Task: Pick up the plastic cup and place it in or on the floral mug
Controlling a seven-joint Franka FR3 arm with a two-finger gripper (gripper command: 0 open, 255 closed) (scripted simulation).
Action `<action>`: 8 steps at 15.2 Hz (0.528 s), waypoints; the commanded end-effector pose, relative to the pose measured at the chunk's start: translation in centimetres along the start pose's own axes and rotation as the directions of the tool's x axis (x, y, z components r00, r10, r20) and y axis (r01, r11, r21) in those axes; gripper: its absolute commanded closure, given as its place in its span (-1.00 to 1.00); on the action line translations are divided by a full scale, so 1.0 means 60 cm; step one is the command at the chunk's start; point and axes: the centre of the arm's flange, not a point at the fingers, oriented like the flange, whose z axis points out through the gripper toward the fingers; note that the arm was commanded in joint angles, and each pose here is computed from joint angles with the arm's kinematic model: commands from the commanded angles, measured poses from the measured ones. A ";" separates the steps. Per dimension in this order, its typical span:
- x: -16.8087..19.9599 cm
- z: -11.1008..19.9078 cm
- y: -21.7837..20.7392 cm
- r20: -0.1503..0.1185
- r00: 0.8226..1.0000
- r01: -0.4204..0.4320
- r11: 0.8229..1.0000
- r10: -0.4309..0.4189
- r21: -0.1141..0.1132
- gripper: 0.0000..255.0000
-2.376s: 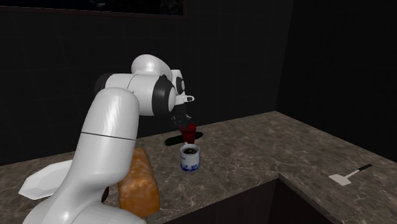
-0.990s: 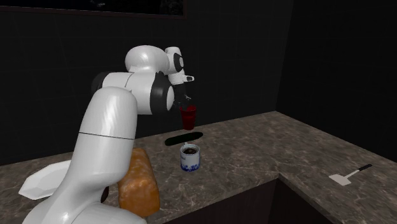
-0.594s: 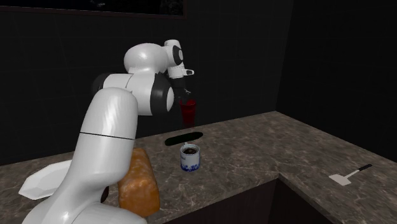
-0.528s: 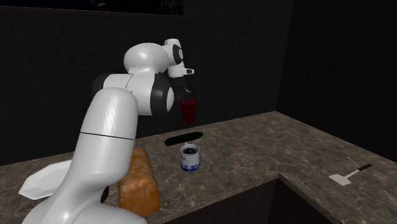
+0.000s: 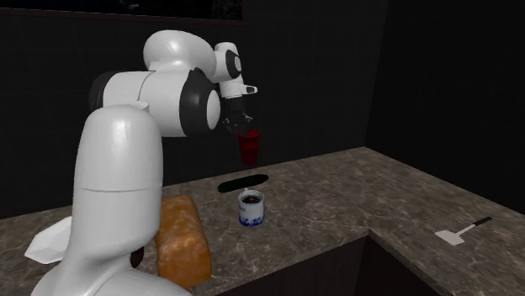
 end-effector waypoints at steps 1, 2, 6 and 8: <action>-0.042 0.001 0.023 0.000 1.000 -0.001 1.000 0.001 0.000 1.00; -0.061 0.001 0.034 0.000 1.000 -0.001 1.000 0.001 0.000 1.00; -0.143 -0.003 0.083 0.000 1.000 -0.001 1.000 0.001 0.000 1.00; -0.142 0.014 0.080 0.000 1.000 -0.001 1.000 0.001 0.000 1.00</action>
